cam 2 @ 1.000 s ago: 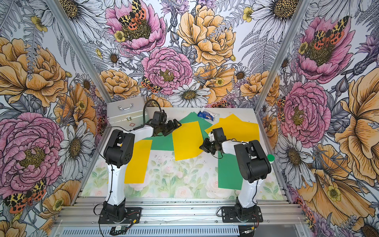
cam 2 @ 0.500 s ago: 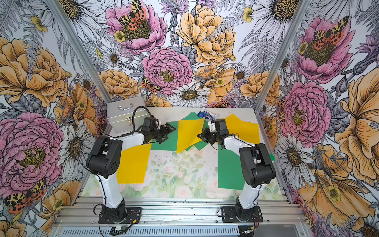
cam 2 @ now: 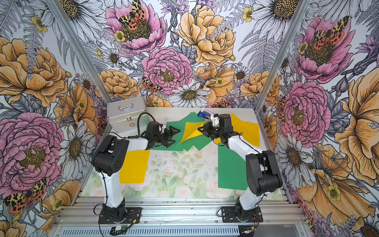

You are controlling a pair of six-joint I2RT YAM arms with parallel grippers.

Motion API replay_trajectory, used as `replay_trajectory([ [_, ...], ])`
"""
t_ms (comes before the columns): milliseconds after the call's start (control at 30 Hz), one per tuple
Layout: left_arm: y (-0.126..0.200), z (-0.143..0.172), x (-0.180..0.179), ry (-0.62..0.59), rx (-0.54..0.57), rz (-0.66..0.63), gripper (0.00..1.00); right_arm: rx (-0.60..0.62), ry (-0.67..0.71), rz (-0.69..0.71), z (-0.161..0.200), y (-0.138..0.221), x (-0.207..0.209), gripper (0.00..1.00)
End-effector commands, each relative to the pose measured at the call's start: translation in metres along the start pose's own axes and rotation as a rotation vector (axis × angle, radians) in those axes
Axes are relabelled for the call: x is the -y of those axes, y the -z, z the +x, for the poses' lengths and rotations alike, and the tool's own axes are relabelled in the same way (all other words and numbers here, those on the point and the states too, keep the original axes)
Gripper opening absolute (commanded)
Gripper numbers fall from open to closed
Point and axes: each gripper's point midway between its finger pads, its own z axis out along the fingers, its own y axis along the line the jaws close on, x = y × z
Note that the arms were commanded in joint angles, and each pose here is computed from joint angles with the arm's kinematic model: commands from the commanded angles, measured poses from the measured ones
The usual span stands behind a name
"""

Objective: Sort the scattered colored papers by color
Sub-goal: Pick up the colored paper.

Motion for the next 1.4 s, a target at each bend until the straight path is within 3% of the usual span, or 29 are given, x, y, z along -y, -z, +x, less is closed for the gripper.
replay_trajectory([
  [0,-0.013,0.012,0.02,0.018,-0.057,0.106,0.98,0.024,0.026,-0.048,-0.007,0.011,-0.021,0.0],
  [333,-0.029,0.024,0.043,0.101,-0.108,0.283,0.98,0.015,0.009,-0.061,-0.003,0.019,-0.019,0.0],
  [467,-0.032,0.023,0.052,0.131,-0.116,0.362,0.92,0.01,0.0,-0.059,0.001,0.023,-0.014,0.0],
  [967,-0.032,0.02,0.066,0.081,-0.124,0.399,0.4,-0.022,-0.048,0.002,0.02,0.042,0.024,0.0],
  [1200,-0.027,0.025,0.063,-0.049,-0.111,0.259,0.23,-0.026,-0.068,0.008,0.023,0.048,0.035,0.0],
  [1367,-0.018,0.03,0.058,-0.202,-0.098,0.066,0.0,-0.03,-0.079,0.022,0.026,0.052,0.044,0.0],
])
